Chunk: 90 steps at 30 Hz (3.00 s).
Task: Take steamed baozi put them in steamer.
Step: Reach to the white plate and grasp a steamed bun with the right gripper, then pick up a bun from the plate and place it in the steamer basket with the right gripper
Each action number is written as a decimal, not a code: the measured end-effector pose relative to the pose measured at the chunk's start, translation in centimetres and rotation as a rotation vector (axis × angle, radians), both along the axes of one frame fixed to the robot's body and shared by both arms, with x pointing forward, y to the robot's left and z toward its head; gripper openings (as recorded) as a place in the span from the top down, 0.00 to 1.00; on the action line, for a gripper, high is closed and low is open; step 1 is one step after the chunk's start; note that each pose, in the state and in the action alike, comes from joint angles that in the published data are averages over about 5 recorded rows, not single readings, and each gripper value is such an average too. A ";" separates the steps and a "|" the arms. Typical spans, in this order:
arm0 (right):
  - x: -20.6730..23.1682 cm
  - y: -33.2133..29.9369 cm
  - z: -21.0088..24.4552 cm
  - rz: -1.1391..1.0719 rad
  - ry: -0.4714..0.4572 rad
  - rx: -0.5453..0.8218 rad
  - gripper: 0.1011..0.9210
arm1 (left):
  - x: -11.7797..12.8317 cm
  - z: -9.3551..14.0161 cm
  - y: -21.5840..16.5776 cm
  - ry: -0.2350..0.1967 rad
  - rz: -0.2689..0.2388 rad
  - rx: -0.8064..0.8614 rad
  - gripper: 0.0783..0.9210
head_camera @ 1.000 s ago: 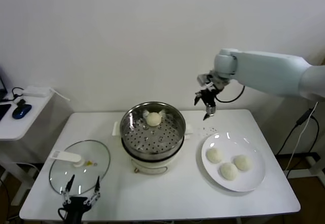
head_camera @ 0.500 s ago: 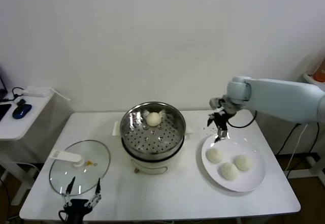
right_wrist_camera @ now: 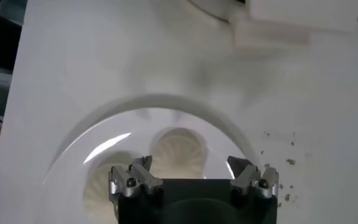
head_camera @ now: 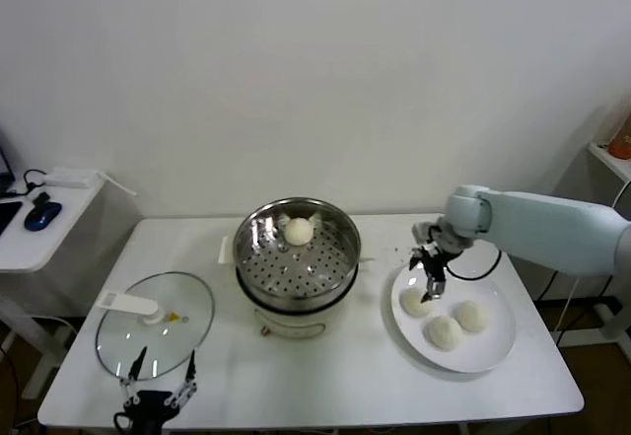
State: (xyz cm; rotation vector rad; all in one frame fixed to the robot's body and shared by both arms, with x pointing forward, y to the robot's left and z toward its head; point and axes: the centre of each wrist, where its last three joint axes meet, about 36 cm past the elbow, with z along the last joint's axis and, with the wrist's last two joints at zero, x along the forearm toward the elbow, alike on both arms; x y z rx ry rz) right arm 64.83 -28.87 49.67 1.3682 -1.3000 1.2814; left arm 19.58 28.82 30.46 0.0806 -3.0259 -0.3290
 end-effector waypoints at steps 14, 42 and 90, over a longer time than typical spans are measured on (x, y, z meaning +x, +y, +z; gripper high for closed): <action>-0.3 0.2 -2.1 -0.006 -0.006 -0.033 0.12 | 0.0 0.0 0.1 0.003 -0.006 0.006 0.12; -0.2 0.5 -2.3 0.005 -0.008 -0.056 0.30 | 0.0 0.1 0.2 -0.004 -0.008 0.018 0.12; 0.6 23.2 25.1 0.129 -0.031 0.064 0.32 | -0.5 1.4 -0.1 -0.015 -0.094 0.053 0.12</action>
